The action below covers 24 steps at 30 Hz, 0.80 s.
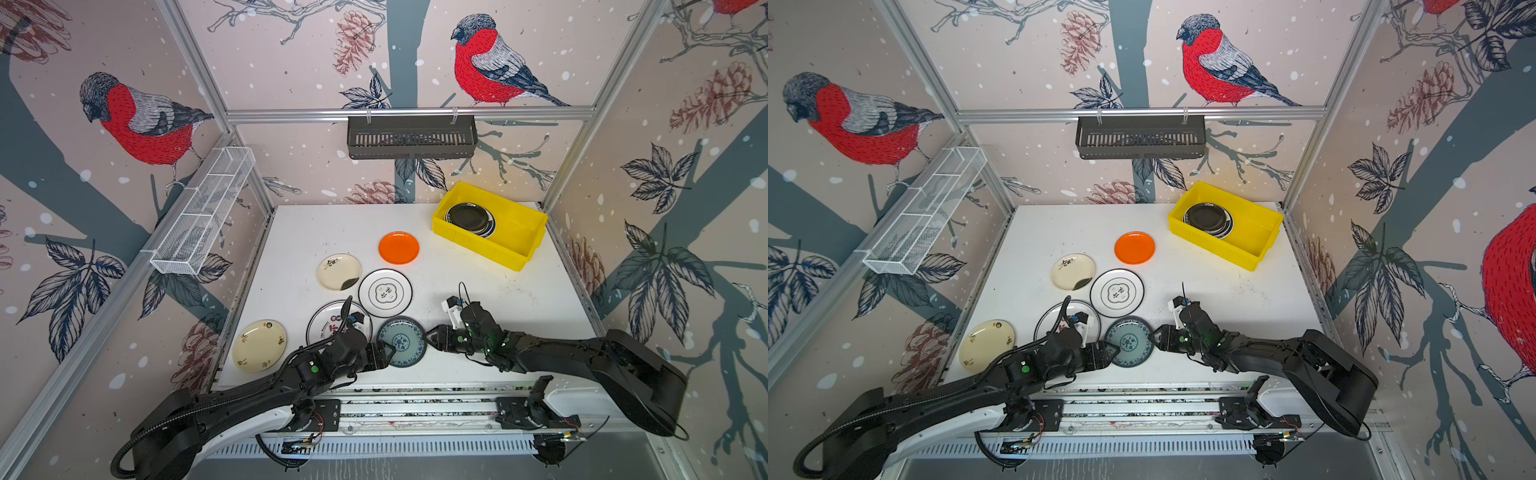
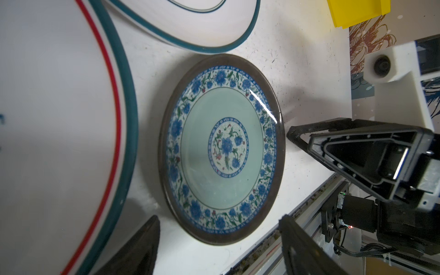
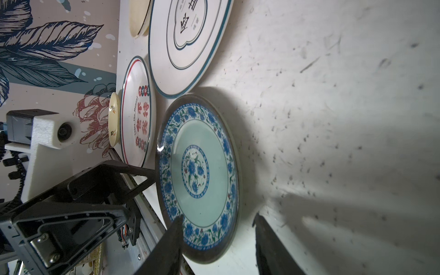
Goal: Place the plates into the plastic bin on the countertop
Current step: Pick up the plate from the bottom-center of the table.
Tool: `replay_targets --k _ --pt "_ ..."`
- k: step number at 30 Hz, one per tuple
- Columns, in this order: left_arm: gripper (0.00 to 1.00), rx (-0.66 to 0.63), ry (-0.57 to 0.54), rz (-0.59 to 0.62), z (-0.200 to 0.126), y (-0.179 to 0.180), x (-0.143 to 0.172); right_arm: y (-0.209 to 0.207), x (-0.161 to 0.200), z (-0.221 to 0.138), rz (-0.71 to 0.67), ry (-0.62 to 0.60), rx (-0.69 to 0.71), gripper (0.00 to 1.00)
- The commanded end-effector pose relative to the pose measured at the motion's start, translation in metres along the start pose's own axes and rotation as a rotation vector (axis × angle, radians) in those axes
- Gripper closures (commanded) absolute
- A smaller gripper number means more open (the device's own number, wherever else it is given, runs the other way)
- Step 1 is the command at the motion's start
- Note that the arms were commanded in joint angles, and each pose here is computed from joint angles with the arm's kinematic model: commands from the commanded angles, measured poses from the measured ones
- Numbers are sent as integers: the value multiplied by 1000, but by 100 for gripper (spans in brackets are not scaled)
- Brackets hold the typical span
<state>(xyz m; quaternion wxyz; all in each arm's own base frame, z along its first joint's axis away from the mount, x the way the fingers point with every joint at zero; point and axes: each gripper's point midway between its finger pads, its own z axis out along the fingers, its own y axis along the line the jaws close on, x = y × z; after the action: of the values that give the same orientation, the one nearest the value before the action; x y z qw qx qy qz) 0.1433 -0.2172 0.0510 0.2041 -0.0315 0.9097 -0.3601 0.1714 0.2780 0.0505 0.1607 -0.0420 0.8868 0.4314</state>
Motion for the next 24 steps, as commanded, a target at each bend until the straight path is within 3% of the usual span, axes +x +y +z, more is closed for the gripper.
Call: replay_targets --k 1,24 --pt "21 9 -26 -5 0 -2 -4 4 -4 1 -10 -13 -8 51" --pt "20 32 -60 24 9 -13 -15 -6 7 21 -26 54 60 65"
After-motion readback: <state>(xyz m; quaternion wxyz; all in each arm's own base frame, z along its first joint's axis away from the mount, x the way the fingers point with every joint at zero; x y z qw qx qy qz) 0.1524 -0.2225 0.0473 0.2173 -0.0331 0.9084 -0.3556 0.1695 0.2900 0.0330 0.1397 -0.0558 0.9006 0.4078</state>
